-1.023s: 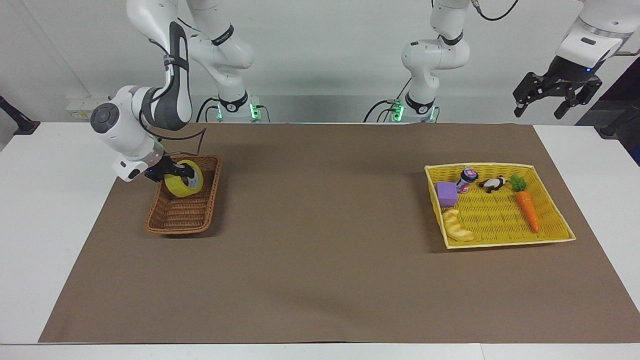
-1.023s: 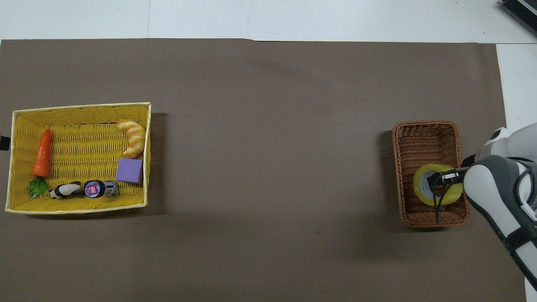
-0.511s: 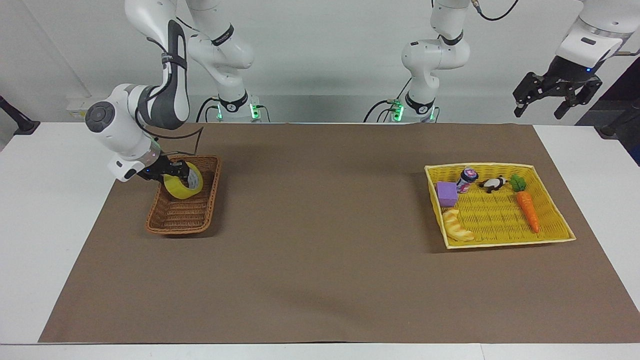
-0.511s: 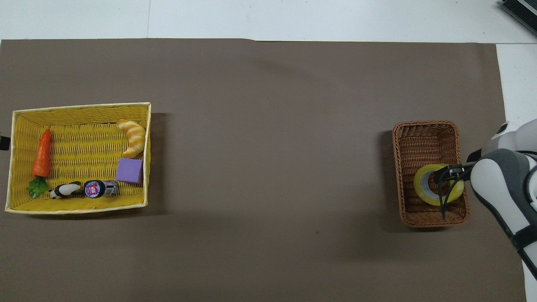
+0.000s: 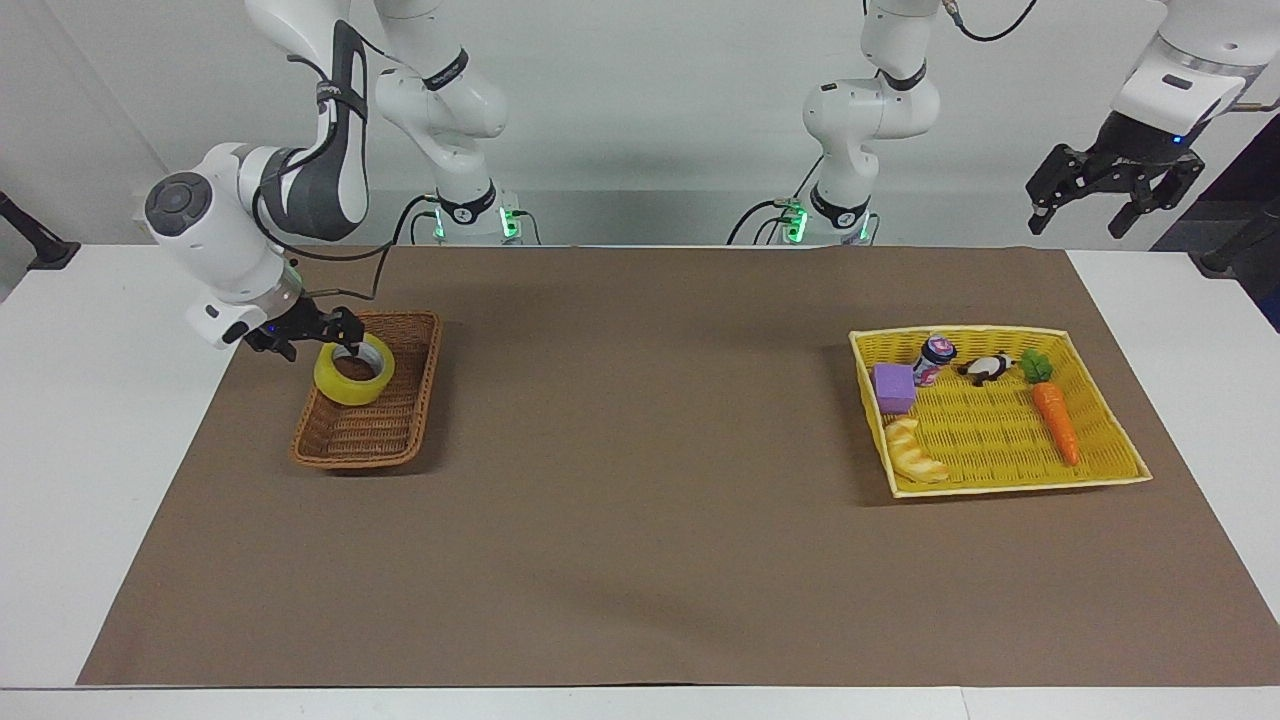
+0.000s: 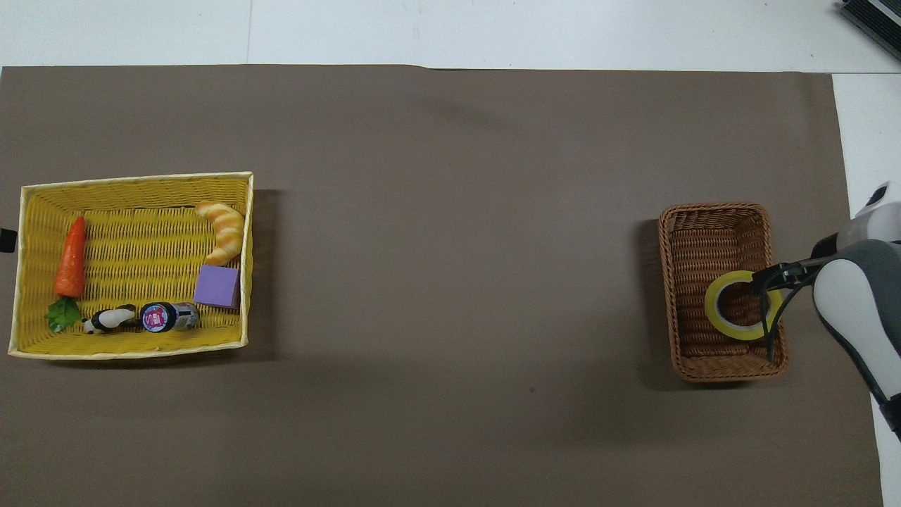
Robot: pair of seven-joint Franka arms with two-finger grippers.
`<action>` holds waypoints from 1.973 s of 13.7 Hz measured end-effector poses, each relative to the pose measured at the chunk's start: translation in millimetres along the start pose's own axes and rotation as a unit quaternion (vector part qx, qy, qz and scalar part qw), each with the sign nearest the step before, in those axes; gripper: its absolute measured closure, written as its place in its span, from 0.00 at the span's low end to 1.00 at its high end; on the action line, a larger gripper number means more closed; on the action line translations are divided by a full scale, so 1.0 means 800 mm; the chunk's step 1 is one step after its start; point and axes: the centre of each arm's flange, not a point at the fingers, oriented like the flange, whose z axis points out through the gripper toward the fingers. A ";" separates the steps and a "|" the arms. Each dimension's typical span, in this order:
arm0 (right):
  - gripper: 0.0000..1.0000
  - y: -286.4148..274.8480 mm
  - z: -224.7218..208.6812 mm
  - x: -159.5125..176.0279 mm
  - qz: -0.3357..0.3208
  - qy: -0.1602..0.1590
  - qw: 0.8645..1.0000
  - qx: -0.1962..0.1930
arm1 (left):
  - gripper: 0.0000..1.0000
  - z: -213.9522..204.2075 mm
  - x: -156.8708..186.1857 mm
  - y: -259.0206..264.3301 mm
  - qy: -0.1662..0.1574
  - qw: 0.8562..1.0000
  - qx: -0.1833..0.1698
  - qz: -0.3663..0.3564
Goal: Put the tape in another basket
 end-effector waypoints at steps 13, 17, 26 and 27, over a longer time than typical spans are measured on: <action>0.00 -0.113 -0.166 0.013 0.108 0.064 0.992 -0.014 | 0.00 0.000 0.000 0.000 0.000 1.000 0.000 0.000; 0.00 -0.117 -0.230 -0.022 0.115 0.068 0.991 -0.002 | 0.00 0.000 0.000 0.000 0.000 1.000 0.000 0.000; 0.00 -0.116 -0.292 -0.045 0.119 0.062 0.991 0.010 | 0.00 0.000 0.000 0.000 0.000 1.000 0.000 0.000; 0.00 -0.115 -0.291 -0.046 0.120 0.060 0.991 0.010 | 0.00 0.000 0.000 0.000 0.000 1.000 0.000 0.000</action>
